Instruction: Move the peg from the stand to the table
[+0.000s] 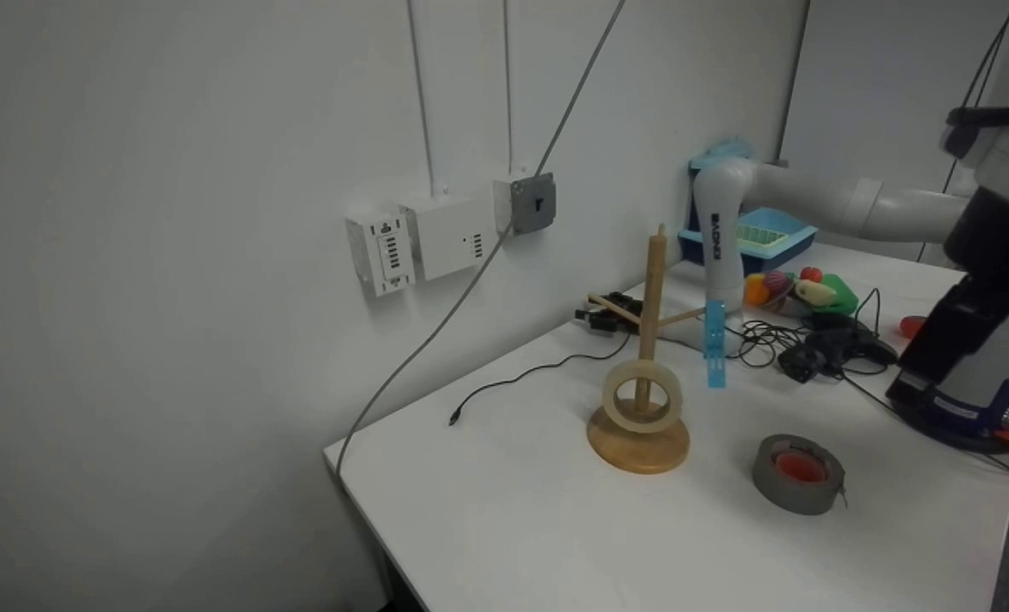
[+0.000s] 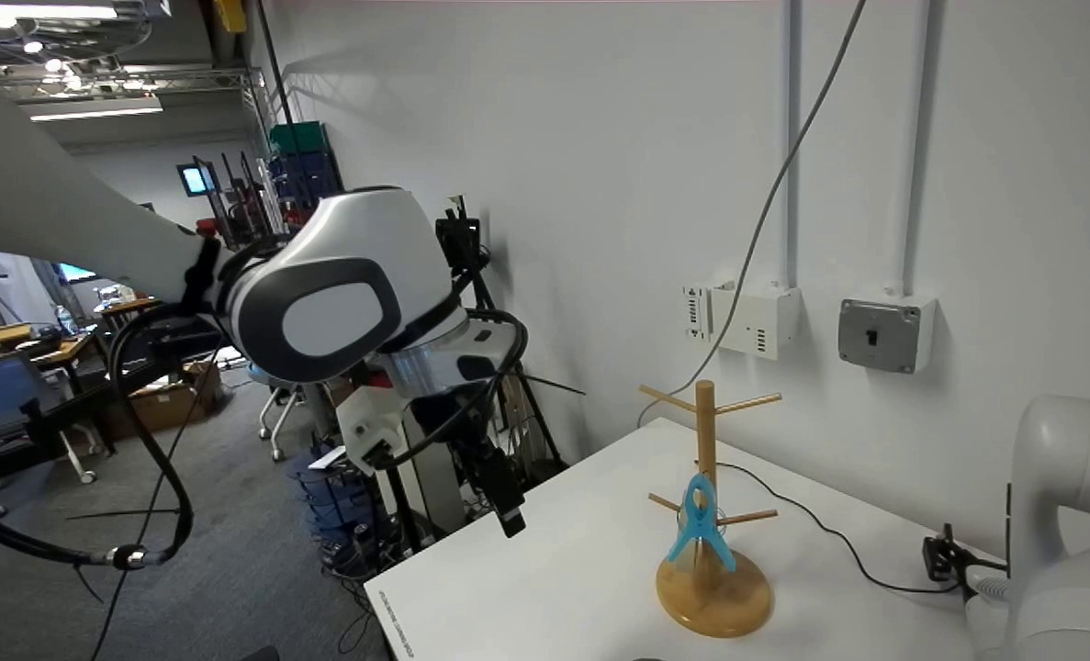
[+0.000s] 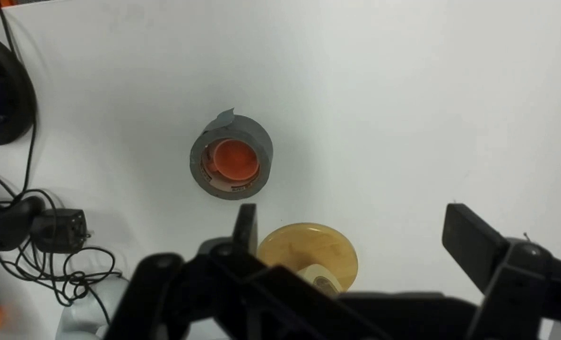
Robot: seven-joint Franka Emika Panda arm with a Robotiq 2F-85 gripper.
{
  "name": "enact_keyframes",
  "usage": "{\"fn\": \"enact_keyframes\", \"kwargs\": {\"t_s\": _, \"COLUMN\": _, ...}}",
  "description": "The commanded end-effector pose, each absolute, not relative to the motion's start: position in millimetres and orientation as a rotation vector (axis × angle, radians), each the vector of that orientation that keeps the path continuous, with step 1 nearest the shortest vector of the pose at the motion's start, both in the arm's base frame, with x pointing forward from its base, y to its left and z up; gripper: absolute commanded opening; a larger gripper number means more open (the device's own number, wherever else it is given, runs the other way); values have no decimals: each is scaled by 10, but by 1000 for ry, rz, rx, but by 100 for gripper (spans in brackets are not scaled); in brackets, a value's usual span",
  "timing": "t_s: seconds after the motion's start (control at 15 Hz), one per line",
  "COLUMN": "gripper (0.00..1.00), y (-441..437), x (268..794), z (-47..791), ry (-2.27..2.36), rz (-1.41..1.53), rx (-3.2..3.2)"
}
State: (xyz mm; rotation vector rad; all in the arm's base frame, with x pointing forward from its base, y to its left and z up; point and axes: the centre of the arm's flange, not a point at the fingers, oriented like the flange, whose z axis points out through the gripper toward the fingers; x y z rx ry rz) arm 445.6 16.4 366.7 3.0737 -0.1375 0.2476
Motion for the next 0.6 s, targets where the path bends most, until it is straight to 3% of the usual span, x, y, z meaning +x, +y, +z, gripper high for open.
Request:
{"fn": "enact_keyframes", "kwargs": {"t_s": 0.0, "gripper": 100, "y": 34, "x": 4663, "z": 3457, "ry": -113, "rz": 332, "rx": 3050}}
{"fn": "enact_keyframes", "kwargs": {"t_s": 0.53, "gripper": 100, "y": -427, "x": 4944, "z": 3237, "ry": -166, "rz": 423, "rx": 3041}}
